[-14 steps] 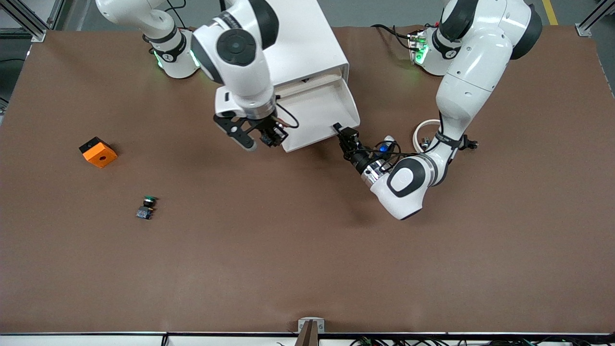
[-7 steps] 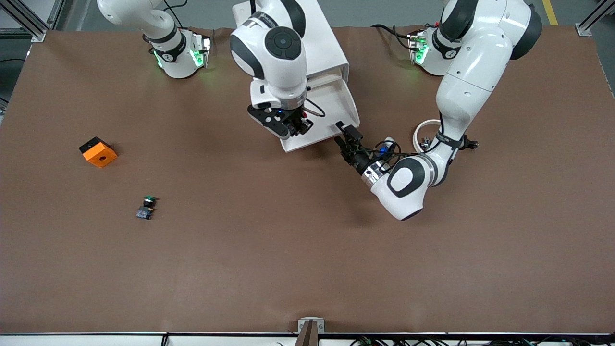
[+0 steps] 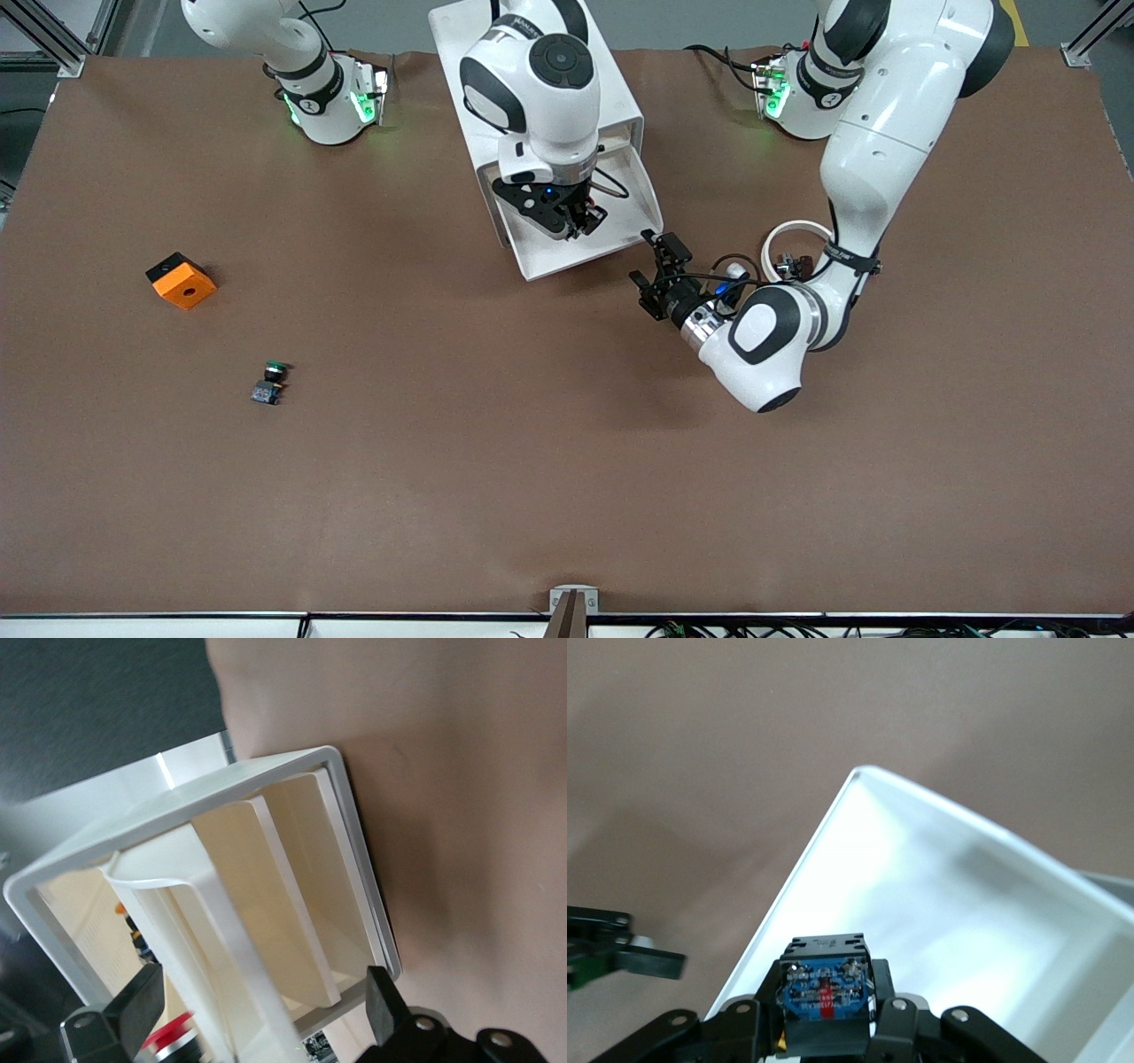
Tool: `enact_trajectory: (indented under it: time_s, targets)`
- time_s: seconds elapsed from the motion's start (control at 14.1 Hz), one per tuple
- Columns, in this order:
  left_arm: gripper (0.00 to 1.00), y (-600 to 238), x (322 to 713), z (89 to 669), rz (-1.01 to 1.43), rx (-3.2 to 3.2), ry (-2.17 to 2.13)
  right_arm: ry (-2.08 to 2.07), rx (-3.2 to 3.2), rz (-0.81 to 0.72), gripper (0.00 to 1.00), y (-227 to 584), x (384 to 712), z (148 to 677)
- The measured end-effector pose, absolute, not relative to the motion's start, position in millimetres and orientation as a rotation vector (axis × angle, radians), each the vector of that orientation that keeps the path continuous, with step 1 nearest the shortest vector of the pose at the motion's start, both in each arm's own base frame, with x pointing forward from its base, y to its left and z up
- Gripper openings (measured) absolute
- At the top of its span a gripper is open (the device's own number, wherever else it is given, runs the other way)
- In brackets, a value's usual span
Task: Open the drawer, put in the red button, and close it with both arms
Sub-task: 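Lower the red button into the open drawer and open the right gripper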
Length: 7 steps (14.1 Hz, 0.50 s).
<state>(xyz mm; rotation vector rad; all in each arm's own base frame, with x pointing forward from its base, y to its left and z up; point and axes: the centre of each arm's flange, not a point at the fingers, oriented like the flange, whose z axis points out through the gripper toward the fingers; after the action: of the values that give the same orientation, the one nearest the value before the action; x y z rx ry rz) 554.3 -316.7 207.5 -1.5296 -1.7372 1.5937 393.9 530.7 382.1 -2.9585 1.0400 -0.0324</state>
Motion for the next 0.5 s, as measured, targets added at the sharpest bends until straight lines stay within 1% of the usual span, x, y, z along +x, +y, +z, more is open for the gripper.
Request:
enact_trajectory:
  time_s: [0.28,0.5]
  targets:
    - [1.0,-282.3,572.9,238.7,1.54,-1.884,-1.657,1.08,-2.935,-0.067,0.42,549.5,378.4,370.6]
    - [1.0,-250.0,596.9,260.3,1.412,-2.178,-1.676,1.107,-2.913,-0.072,0.42,560.4,375.4,369.1]
